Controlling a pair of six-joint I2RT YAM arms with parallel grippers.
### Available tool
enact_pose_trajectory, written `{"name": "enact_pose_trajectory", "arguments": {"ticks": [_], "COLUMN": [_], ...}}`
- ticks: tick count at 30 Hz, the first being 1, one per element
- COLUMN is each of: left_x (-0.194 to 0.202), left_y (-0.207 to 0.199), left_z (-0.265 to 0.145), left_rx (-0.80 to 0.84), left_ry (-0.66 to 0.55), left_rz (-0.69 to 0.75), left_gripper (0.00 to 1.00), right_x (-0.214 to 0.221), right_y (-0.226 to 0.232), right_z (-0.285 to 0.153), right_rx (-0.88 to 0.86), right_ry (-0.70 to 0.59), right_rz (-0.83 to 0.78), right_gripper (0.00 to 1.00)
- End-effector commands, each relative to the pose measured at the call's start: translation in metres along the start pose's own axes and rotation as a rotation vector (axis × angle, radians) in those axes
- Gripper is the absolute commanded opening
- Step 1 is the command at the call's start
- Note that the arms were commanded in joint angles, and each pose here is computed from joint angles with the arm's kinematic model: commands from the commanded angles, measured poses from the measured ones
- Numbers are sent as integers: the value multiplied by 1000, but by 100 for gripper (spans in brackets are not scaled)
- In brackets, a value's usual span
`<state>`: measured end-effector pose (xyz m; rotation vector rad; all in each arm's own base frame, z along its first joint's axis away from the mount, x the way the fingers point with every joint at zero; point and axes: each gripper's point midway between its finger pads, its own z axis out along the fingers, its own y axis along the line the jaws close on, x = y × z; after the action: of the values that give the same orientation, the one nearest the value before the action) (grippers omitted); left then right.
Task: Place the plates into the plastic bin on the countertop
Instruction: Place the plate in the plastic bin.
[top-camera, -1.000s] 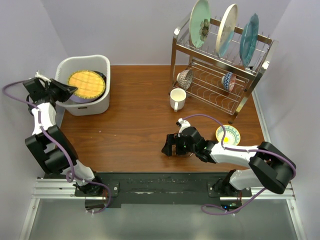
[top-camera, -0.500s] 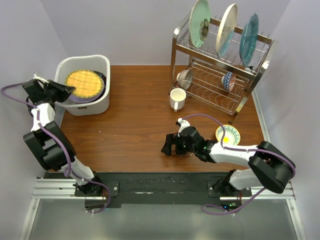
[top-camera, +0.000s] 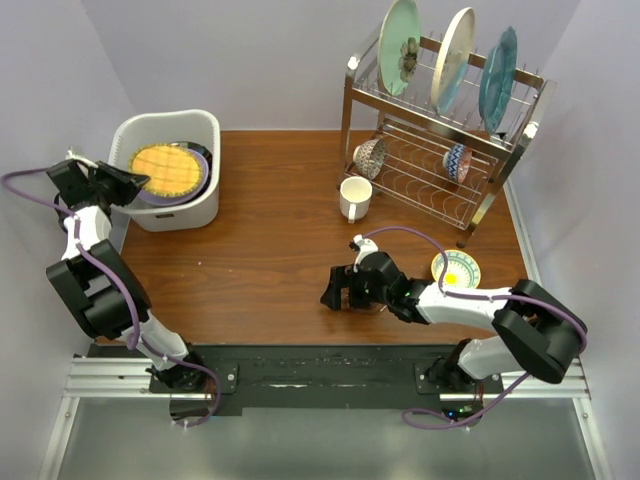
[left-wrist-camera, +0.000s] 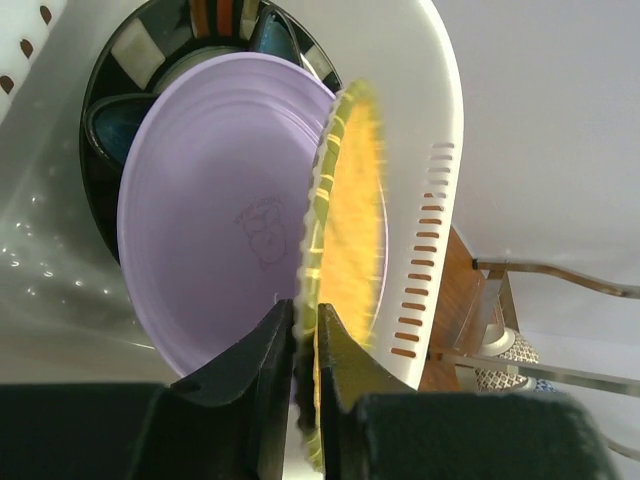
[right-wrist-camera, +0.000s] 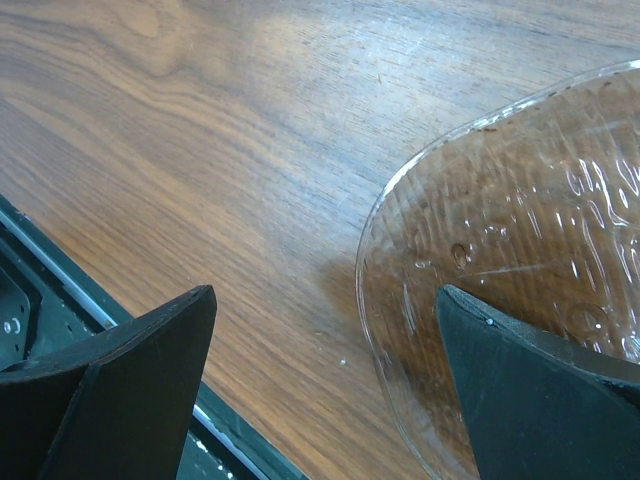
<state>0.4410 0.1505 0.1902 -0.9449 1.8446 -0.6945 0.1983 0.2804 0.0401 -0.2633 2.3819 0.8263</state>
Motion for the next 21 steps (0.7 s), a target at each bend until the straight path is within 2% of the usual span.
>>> {"name": "enact_pose_trajectory", "arguments": {"ticks": [1,2,7,15,21], "left_x": [-4,-4,-4,5,11], "left_y": [-8,-11,-28,-37,-60], "left_z": [6,6,6,4,-8], "left_rx": [27,27,44,47,59], "left_ry": [-20,-26,-40,-17,-18], "left_rz": [5,16,74,112,188], "left_gripper": [28,41,67,80,85], "right_x": [7,7,7,4,3], "right_y": [-5,-5,-5,-3,-1], "right_z": [3,3,2,2,1], "right_rx": [24,24,23,18,14], "right_ry": [31,33,31,25,22], "right_rz": [-18,-20,-20,-18,-13], "right_gripper": [96,96,96,96,96]}}
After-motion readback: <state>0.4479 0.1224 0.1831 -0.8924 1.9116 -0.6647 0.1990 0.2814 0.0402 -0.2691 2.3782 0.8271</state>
